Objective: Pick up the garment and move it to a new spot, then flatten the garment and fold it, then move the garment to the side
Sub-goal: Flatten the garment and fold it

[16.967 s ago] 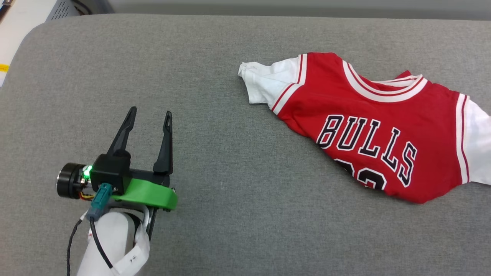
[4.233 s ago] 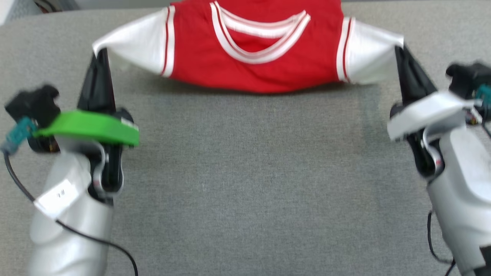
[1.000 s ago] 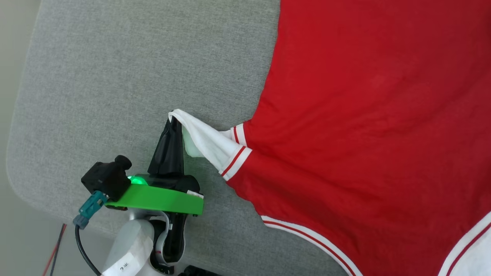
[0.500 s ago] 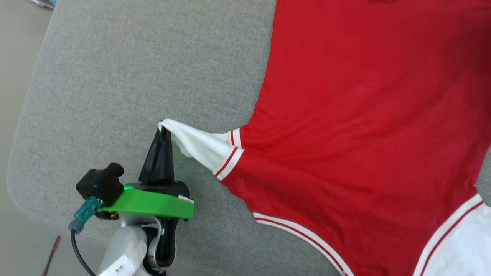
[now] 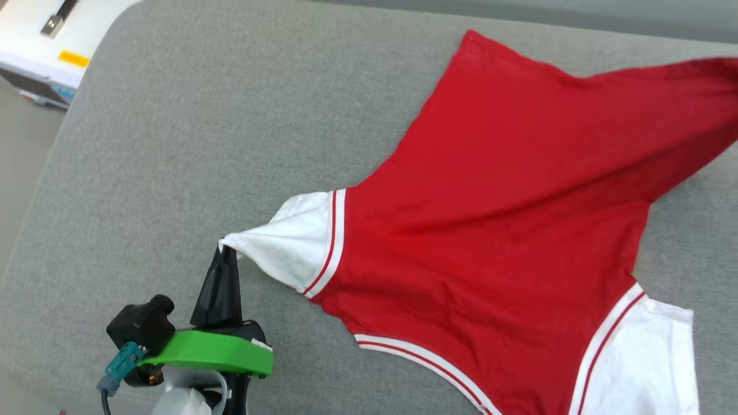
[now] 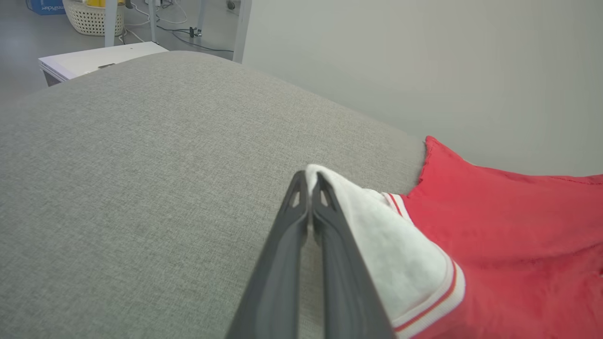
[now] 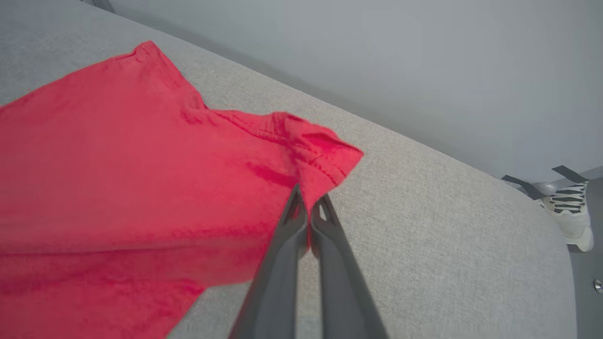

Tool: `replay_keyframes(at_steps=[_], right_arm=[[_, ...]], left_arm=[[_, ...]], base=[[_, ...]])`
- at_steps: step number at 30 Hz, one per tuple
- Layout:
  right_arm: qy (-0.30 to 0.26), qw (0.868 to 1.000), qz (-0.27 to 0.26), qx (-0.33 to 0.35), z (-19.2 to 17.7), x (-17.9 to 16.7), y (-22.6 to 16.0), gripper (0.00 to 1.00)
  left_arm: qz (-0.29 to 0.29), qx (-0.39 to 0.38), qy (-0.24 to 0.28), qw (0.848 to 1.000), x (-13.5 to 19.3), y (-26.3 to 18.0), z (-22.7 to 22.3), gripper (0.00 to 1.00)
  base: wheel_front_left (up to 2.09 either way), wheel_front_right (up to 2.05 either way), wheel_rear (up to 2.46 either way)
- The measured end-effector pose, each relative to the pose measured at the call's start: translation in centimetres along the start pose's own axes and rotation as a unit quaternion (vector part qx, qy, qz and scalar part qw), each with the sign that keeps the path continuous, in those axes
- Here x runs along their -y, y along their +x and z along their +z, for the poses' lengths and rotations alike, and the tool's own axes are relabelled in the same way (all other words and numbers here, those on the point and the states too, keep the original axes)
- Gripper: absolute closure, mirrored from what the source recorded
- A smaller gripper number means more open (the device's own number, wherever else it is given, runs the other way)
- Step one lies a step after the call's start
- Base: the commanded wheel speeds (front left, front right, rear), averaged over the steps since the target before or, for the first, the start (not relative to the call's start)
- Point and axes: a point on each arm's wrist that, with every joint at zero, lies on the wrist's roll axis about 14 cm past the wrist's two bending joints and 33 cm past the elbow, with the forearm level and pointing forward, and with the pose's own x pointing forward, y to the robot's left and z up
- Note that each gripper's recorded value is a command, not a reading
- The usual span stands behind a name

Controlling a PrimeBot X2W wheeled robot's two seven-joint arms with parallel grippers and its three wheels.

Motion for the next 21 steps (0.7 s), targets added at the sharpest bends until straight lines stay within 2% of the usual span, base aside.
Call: replay_keyframes(at_steps=[9, 16, 21], right_arm=[[0.062, 0.996, -0.049, -0.028, -8.2, 1.8, -8.2, 1.0], [0.129, 0.985, -0.07, -0.092, -16.7, -1.6, -13.8, 1.0], [0.196, 0.969, -0.073, -0.131, -21.2, -5.1, -16.2, 1.0]], left_arm=[[-0.023, 0.008, -0.002, 1.0, 1.4, -0.8, 0.5, 1.0], [-0.037, 0.012, -0.003, 0.999, 2.2, -1.2, 0.8, 1.0], [-0.042, 0.013, -0.004, 0.999, 2.4, -1.3, 0.9, 1.0]], base=[[0.0, 0.0, 0.0], [0.0, 0.0, 0.0], [0.0, 0.0, 0.0]])
